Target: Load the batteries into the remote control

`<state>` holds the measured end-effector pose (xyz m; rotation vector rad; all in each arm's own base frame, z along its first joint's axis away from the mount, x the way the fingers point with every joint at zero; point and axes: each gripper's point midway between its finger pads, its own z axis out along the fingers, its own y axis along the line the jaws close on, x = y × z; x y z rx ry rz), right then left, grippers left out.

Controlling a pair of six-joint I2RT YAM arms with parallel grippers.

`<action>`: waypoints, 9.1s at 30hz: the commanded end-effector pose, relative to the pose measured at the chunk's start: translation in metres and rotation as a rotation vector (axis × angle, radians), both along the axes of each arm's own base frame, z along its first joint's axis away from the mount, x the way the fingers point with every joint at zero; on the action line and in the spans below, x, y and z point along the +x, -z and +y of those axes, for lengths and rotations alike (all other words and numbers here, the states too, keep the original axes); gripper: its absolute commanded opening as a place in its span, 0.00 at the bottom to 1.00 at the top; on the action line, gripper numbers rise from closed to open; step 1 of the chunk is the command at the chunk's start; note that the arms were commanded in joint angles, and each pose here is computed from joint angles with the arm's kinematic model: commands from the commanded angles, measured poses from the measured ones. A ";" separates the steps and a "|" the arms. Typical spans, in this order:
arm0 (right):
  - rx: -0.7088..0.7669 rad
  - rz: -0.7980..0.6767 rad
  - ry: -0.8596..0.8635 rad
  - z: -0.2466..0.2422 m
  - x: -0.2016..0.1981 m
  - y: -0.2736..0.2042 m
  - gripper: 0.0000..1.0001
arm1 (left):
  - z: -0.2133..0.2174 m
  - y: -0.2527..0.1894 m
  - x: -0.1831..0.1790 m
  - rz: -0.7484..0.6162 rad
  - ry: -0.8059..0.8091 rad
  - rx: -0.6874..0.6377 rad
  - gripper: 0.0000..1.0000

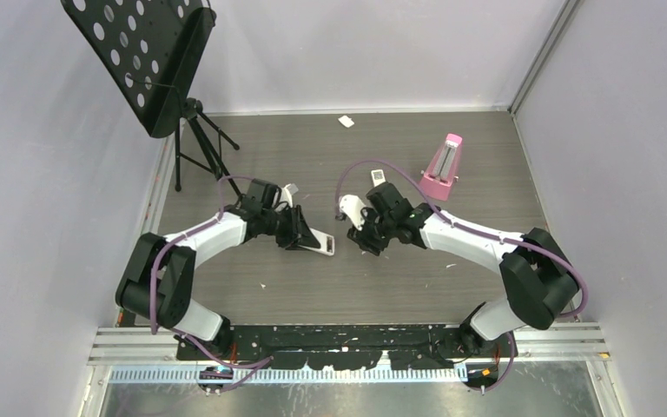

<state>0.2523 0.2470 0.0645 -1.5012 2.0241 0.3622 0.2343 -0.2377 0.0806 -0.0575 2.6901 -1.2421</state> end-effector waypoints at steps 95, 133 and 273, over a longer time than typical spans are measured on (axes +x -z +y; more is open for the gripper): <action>0.409 0.314 1.367 -0.063 0.095 -0.045 0.52 | -0.063 -0.001 0.460 -0.609 -0.891 0.014 0.36; 0.358 0.344 1.404 -0.080 0.092 -0.024 0.50 | -0.070 0.079 0.458 -0.446 -0.984 0.030 0.21; 0.851 0.945 1.163 0.100 0.025 -0.036 0.00 | 0.050 0.076 0.011 -0.006 -0.352 0.256 0.37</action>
